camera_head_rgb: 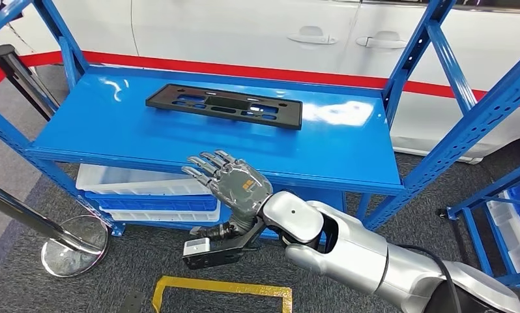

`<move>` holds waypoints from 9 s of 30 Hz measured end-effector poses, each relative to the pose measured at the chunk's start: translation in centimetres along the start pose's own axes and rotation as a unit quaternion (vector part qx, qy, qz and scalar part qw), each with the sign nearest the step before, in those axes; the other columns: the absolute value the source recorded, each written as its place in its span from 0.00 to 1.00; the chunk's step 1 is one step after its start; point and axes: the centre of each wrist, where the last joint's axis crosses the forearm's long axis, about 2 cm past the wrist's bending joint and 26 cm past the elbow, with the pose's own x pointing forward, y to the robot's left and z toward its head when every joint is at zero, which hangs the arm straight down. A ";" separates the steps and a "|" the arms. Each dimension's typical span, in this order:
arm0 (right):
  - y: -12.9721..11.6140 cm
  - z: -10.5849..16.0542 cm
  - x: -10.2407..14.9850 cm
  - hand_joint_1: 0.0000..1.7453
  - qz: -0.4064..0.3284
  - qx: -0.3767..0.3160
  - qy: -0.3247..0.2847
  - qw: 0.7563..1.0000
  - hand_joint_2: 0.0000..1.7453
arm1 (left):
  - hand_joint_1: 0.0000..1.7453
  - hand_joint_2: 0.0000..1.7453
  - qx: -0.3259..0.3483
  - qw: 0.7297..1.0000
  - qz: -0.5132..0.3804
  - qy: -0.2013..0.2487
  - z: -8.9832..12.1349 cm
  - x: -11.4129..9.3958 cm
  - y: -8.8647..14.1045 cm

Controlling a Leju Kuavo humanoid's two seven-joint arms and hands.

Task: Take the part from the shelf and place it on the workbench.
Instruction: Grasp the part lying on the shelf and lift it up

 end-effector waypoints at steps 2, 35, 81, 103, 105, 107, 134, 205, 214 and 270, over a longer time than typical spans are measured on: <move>-0.1 0.0 0.0 0.00 0.000 -0.001 0.000 1.000 0.00 | 0.00 0.00 -0.001 1.000 0.001 -0.001 0.0 0.1 -0.1; 1.4 -1.3 -1.7 0.00 -0.004 0.070 0.048 0.996 1.00 | 0.00 0.00 -0.021 1.000 0.008 -0.016 -0.2 0.9 -0.2; 1.2 -2.6 -1.9 0.00 0.064 0.085 0.069 0.992 1.00 | 0.00 0.00 -0.022 1.000 0.008 -0.014 0.0 2.1 -1.2; 2.1 -3.1 -3.6 0.00 0.068 0.100 0.101 0.988 1.00 | 0.00 0.00 -0.086 0.996 -0.006 0.019 0.2 1.8 -1.9; 2.3 -3.0 -3.7 0.00 0.069 0.105 0.105 0.987 1.00 | 0.00 0.00 -0.084 0.996 -0.007 0.020 0.2 1.7 -1.8; 2.4 -3.0 -3.9 0.00 0.069 0.110 0.108 0.986 1.00 | 0.00 0.00 -0.082 0.996 -0.007 0.019 0.2 1.7 -1.7; 4.4 -2.7 -5.0 0.00 0.137 0.225 0.146 0.954 1.00 | 0.00 0.00 -0.074 0.997 -0.007 0.017 0.4 1.4 -1.9; -0.4 4.7 1.8 0.00 0.004 -0.014 0.096 0.995 0.00 | 0.00 0.00 -0.027 0.996 0.039 0.076 0.7 -0.2 -1.5; -1.5 5.3 1.3 0.00 0.008 -0.106 0.096 0.990 0.00 | 0.00 0.00 -0.026 0.996 0.043 0.072 0.7 -0.1 -1.5; -0.9 4.6 0.5 0.00 -0.031 -0.033 0.074 0.996 1.00 | 0.00 0.00 -0.009 0.999 0.033 0.039 0.4 0.2 -1.1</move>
